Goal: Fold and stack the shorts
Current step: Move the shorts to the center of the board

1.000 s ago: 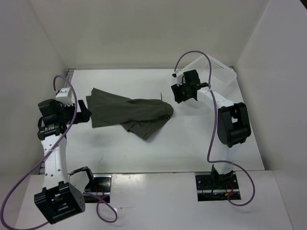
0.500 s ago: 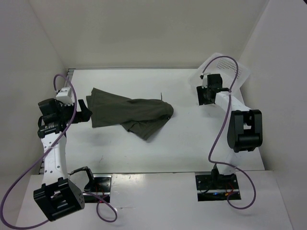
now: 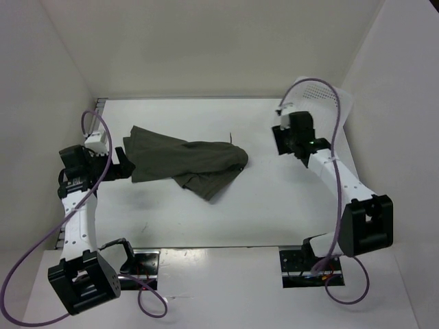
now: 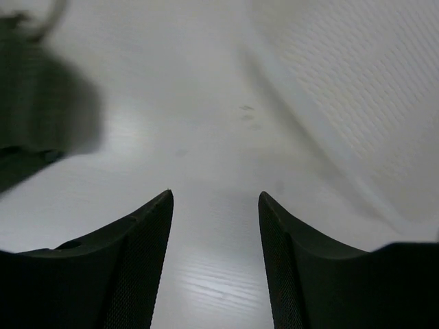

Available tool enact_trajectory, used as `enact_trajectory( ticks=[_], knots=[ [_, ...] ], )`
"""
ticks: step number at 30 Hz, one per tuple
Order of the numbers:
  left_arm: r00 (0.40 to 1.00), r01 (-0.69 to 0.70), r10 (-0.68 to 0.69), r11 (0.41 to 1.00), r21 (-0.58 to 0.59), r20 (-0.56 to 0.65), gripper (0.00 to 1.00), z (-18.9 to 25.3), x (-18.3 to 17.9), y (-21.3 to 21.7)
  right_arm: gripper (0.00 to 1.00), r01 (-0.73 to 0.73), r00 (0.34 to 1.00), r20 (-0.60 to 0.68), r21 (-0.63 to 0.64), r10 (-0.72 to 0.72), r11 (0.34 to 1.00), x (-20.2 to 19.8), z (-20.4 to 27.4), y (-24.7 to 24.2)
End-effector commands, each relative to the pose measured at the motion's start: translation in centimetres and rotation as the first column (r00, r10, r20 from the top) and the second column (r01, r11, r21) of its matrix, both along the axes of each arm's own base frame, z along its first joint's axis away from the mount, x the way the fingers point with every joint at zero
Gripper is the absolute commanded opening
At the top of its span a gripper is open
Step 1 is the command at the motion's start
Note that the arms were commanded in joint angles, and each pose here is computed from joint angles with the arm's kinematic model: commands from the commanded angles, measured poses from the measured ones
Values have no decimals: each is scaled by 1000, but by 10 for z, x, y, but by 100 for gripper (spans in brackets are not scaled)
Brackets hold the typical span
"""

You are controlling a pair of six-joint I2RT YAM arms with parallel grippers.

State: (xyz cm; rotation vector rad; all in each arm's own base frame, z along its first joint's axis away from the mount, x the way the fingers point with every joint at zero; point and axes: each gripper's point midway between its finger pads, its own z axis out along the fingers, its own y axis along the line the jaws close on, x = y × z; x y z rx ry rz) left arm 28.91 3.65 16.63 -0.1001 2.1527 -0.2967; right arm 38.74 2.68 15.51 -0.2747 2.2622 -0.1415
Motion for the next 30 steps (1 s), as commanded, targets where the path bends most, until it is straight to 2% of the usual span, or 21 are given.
enact_trajectory(
  ticks=[1,3,5,6,10,12,19,28,30],
  knots=[
    [1000,-3,3,1000,9,17,99,2,4,4,59,-264,964,40,30,263,964,-21,20,83],
    [999,-13,13,1000,19,-31,99,-9,3,3,62,-369,929,54,119,366,922,-27,32,124],
    [994,-63,70,995,78,-85,99,-21,3,13,66,-399,916,29,153,400,904,-27,27,137],
    [990,-84,96,991,105,-107,99,-31,0,16,72,-447,893,7,138,451,884,-26,16,150],
    [972,-138,176,965,222,-159,99,-56,2,29,84,-566,822,-60,16,566,824,-19,-23,172],
    [966,-140,187,959,248,-181,99,-67,9,32,87,-605,793,-105,-24,600,796,-15,-43,176],
    [941,-108,183,960,257,-286,99,-112,20,32,89,-634,766,-169,-31,621,773,-2,-80,184],
    [937,-54,139,964,260,-320,99,-143,36,20,89,-606,784,-180,-13,595,795,15,-98,193],
    [934,-29,114,969,246,-338,99,-149,35,13,84,-606,781,-189,1,595,796,16,-104,196]
  ],
)
